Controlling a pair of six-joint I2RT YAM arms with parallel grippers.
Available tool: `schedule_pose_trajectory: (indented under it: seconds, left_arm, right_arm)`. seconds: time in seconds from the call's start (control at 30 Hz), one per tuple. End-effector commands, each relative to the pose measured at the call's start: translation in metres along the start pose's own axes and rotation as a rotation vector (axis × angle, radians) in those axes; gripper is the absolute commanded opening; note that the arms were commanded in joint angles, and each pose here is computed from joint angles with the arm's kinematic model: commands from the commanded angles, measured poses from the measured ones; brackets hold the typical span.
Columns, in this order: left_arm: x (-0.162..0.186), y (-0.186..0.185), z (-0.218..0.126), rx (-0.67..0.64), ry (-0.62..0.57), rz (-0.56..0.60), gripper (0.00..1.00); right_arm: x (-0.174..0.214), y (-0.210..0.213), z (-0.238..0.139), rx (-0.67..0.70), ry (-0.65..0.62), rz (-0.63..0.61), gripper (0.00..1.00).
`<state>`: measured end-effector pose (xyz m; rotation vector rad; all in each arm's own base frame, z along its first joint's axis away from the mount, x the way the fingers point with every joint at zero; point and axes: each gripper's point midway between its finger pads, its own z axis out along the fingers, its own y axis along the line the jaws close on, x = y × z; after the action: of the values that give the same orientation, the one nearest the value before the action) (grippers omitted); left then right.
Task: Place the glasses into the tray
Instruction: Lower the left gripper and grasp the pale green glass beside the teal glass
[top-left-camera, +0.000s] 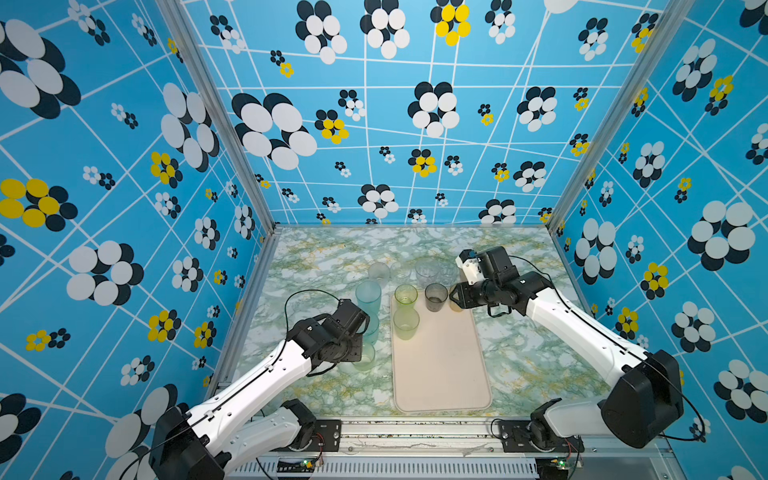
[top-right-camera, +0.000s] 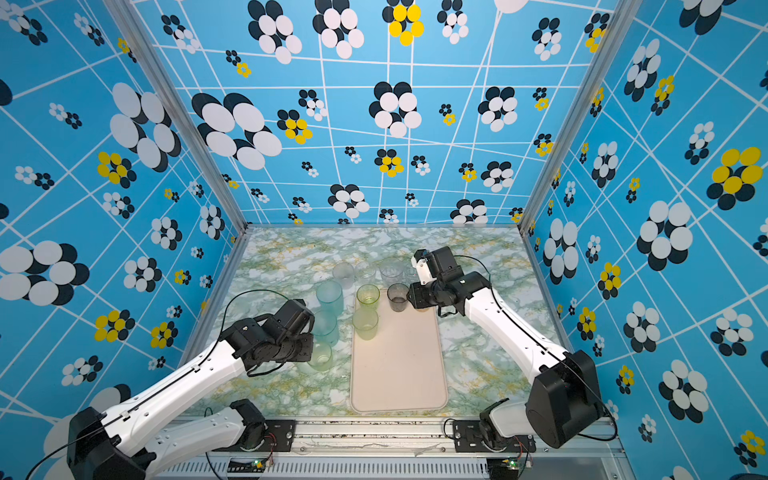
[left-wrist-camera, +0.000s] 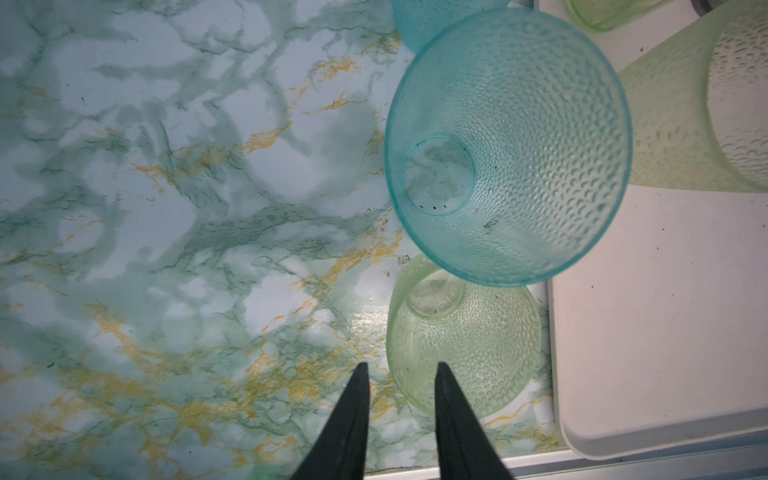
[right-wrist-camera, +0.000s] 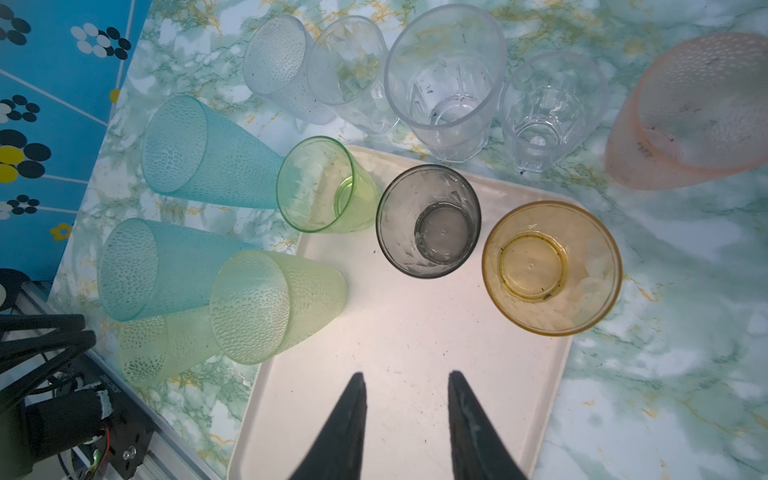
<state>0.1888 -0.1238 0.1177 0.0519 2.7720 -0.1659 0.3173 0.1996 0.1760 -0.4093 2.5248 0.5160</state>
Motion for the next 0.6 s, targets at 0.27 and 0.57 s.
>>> schedule_pose_trajectory:
  seconds: [0.27,0.57]
  left_arm:
    - [0.006,0.002,0.017,-0.037,0.035,-0.012,0.24]
    - [0.007,0.006,0.025,-0.073,0.056,-0.001,0.24]
  right_arm:
    - [0.003,-0.001,0.004,-0.012,0.010,-0.008,0.35]
    - [0.005,-0.003,0.007,-0.008,0.019,-0.011,0.35]
